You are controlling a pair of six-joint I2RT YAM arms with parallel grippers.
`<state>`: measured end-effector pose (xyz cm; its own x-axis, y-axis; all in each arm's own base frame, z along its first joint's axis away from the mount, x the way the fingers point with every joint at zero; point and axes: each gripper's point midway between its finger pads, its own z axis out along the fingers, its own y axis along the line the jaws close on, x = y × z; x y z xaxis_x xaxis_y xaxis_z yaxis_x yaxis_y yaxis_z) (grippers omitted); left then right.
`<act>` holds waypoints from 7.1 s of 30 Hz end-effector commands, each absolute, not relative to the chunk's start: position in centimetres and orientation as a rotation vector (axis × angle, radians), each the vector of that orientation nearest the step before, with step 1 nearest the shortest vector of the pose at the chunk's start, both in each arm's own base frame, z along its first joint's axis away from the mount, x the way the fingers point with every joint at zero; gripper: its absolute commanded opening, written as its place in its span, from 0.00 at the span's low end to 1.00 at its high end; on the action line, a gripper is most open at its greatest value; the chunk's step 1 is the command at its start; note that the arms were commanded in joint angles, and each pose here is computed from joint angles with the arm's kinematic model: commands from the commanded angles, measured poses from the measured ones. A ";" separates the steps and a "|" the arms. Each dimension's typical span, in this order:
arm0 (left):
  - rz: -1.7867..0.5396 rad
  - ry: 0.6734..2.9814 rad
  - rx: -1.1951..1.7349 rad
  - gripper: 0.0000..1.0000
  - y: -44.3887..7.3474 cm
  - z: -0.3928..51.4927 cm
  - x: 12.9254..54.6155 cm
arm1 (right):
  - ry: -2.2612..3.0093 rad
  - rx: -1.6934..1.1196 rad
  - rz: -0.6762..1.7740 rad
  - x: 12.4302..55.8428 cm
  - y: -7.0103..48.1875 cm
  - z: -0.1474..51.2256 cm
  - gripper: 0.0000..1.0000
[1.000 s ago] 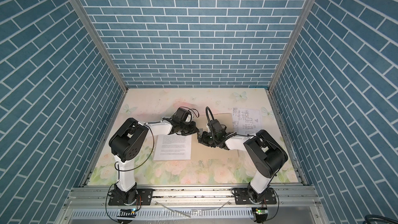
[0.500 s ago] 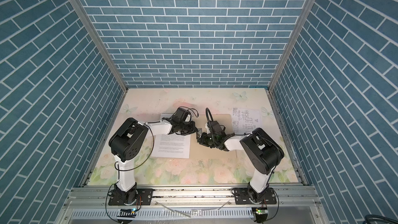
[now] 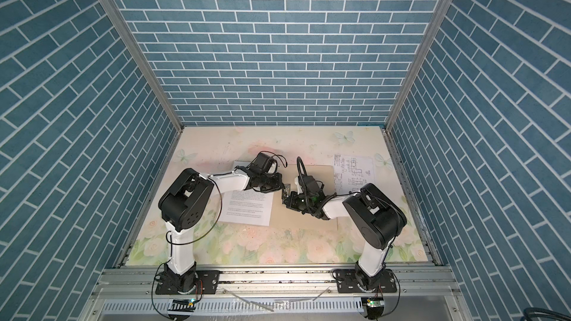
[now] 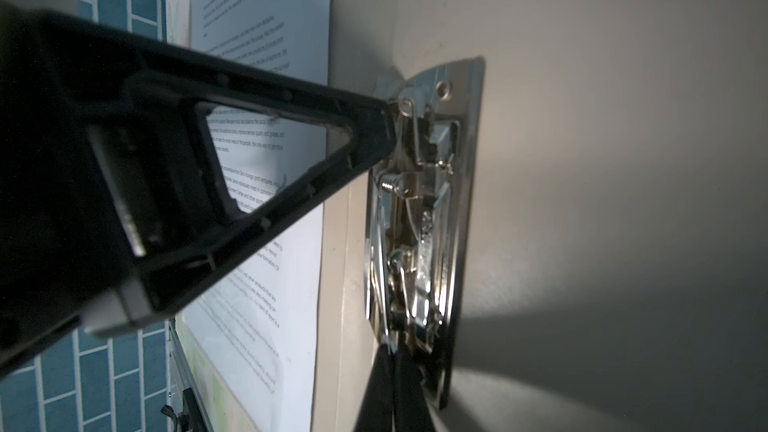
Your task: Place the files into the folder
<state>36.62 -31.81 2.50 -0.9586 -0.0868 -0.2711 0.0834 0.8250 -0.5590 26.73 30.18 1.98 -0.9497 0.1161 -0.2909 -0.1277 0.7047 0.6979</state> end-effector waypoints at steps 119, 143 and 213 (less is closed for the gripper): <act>-1.240 2.497 -0.325 1.00 -31.4 7.7 35.0 | 2.623 0.274 0.795 31.4 16.3 2.7 0.55; -1.226 2.497 -0.270 0.99 -27.5 7.6 40.5 | 2.627 0.310 0.757 25.2 20.0 2.3 0.52; -0.744 2.693 0.791 1.00 -54.2 3.4 31.8 | 2.499 0.868 0.648 35.7 -6.3 2.6 0.76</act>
<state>32.50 -54.50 4.88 -0.8110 0.4237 -0.4035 0.5706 0.7251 -0.3855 36.91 -8.23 3.85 -0.6635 0.6674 -0.3381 0.4579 0.7197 0.5220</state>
